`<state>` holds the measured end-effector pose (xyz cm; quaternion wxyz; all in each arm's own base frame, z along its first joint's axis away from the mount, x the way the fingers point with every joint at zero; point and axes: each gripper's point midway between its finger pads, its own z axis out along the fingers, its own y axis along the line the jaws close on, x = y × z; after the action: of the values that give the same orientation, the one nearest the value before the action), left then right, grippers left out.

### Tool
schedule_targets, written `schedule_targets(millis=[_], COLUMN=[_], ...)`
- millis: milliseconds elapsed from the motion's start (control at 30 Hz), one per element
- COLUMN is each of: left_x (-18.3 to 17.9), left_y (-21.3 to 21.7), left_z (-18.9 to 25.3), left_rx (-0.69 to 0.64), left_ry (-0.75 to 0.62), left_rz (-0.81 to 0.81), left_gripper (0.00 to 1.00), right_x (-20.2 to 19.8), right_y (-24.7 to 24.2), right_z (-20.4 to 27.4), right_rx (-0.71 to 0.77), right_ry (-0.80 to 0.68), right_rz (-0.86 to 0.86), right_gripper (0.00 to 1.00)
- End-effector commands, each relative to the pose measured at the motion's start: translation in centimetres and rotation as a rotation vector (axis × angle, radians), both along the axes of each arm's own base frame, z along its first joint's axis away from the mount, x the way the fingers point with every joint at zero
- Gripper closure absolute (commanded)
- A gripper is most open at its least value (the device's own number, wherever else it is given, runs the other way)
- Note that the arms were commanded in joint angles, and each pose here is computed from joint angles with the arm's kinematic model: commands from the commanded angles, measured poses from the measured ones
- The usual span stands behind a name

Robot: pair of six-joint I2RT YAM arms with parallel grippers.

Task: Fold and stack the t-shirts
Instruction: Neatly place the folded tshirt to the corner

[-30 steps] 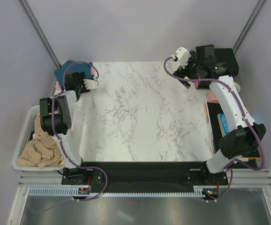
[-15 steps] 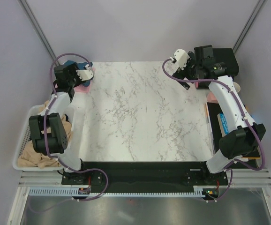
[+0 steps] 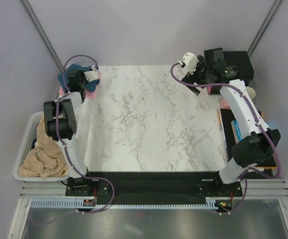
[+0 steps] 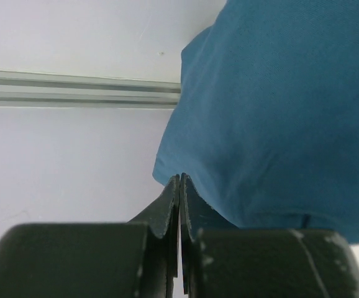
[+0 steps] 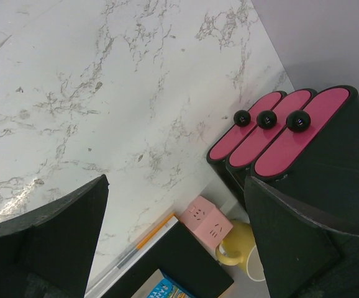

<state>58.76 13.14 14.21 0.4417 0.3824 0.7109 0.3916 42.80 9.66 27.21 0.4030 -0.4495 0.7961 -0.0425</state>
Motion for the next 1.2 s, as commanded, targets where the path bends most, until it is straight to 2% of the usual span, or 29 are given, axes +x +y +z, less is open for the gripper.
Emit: schedule_targets(millis=[0,67,267,400,500,567,633,667,733,800,833,900,933,967,1000,1033,1067,1100,1133,1167], left_x=[1.2,0.3,-3.5,-4.3,-3.2,-1.8,-0.5,-0.3,-0.1,-0.6,-0.9,-2.4,-2.8,-4.1,-5.9,-6.7,-7.9,-11.0,-12.4,-14.0], left_y=[-0.4,-0.5,-0.8,-0.3,0.0,0.8,1.8,1.9,1.9,0.8,0.1,-2.0,-3.6,-4.8,-6.4,-8.5,-9.9,-11.1,-13.0,-13.9], left_z=[-1.6,-4.4,-11.0,-12.3,-10.5,-7.3,-3.0,-1.5,1.6,5.9,7.1,9.8,10.1,13.0,11.0,12.3,12.7,12.8,13.5,13.4], left_rx=[0.089,0.123,0.111,0.103,0.088,0.095,0.111,0.09,0.026,-0.027,-0.087,-0.16,-0.245,-0.285,-0.334,-0.435,-0.49,-0.547,-0.66,-0.704], left_ry=[0.025,0.096,0.349,0.379,0.308,0.187,0.04,-0.007,-0.1,-0.176,-0.203,-0.17,-0.144,-0.153,-0.008,0.011,0.058,0.151,0.18,0.226], left_rz=[-0.032,-0.048,-0.071,-0.043,-0.011,0.043,0.108,0.136,0.184,0.184,0.176,0.133,0.081,0.041,0.023,-0.037,-0.081,-0.093,-0.134,-0.145], left_gripper=[0.98,0.98,0.98,0.98,0.98,0.98,0.93,0.87,0.86,0.77,0.62,0.46,0.28,0.25,0.21,0.06,0.05,0.04,0.01,0.0], right_x=[0.6,0.6,0.5,0.4,0.2,0.0,-0.1,-0.2,-0.5,-0.9,-1.0,-1.5,-1.6,-2.0,-2.2,-2.4,-2.9,-3.3,-3.9,-4.5], right_y=[0.2,0.1,-0.3,-0.2,-0.4,-0.3,-0.3,-0.3,-0.3,-0.4,-0.4,-0.5,-0.5,-0.6,-0.5,-0.6,-0.7,-0.6,-0.7,-0.8], right_z=[1.9,2.1,2.7,2.9,3.0,3.0,2.8,3.0,2.9,2.7,2.7,2.6,2.5,2.3,2.1,1.7,1.0,0.5,-0.1,-0.7], right_rx=[-0.009,-0.017,-0.038,-0.031,-0.033,-0.031,-0.029,-0.025,-0.017,-0.011,-0.008,-0.002,0.005,0.013,0.023,0.046,0.058,0.072,0.098,0.104], right_ry=[-0.055,-0.06,-0.075,-0.077,-0.075,-0.074,-0.067,-0.071,-0.065,-0.058,-0.057,-0.05,-0.046,-0.038,-0.027,-0.009,0.02,0.042,0.082,0.112], right_rz=[0.014,0.015,0.015,0.016,0.014,0.014,0.012,0.009,-0.001,-0.007,-0.008,-0.017,-0.025,-0.031,-0.041,-0.074,-0.094,-0.114,-0.153,-0.167], right_gripper=[0.02,0.02,0.02,0.02,0.02,0.02,0.02,0.02,0.02,0.02,0.02,0.02,0.02,0.02,0.02,0.02,0.02,0.02,0.02,0.02])
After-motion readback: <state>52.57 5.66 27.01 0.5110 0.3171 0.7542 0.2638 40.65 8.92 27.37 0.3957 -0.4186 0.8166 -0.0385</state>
